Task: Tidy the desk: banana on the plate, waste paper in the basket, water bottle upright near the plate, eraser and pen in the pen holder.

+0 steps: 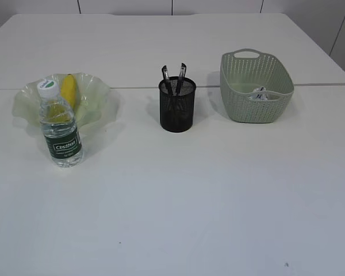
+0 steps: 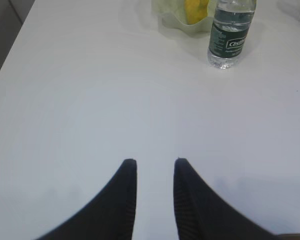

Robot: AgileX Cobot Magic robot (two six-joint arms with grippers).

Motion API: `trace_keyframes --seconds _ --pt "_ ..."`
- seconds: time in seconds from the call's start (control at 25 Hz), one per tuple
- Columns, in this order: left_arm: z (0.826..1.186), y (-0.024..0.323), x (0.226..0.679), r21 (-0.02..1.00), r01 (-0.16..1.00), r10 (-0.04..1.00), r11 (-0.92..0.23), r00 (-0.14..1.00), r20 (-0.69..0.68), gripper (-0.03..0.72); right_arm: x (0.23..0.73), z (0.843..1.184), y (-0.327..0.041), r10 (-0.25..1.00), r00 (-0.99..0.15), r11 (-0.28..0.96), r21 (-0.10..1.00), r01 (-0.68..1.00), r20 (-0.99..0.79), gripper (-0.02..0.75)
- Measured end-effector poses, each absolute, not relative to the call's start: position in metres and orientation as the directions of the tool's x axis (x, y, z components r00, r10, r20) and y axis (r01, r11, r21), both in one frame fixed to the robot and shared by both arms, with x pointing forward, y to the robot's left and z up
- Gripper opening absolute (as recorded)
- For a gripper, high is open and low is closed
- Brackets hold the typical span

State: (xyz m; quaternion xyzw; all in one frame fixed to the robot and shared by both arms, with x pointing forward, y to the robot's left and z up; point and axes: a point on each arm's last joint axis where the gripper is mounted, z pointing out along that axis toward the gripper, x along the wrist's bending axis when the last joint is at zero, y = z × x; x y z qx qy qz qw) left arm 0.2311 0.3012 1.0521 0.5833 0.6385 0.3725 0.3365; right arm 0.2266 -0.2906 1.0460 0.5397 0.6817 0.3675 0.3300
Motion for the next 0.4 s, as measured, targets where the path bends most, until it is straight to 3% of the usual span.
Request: trace_keyframes --seconds 0.4 --pt "1.0520 0.3007 0.2312 0.868 0.494 0.996 0.044 -0.090 0.000 0.171 0.2266 1.0460 -0.2906 0.978 -0.200 0.147 0.857 0.493 -0.053 0.334"
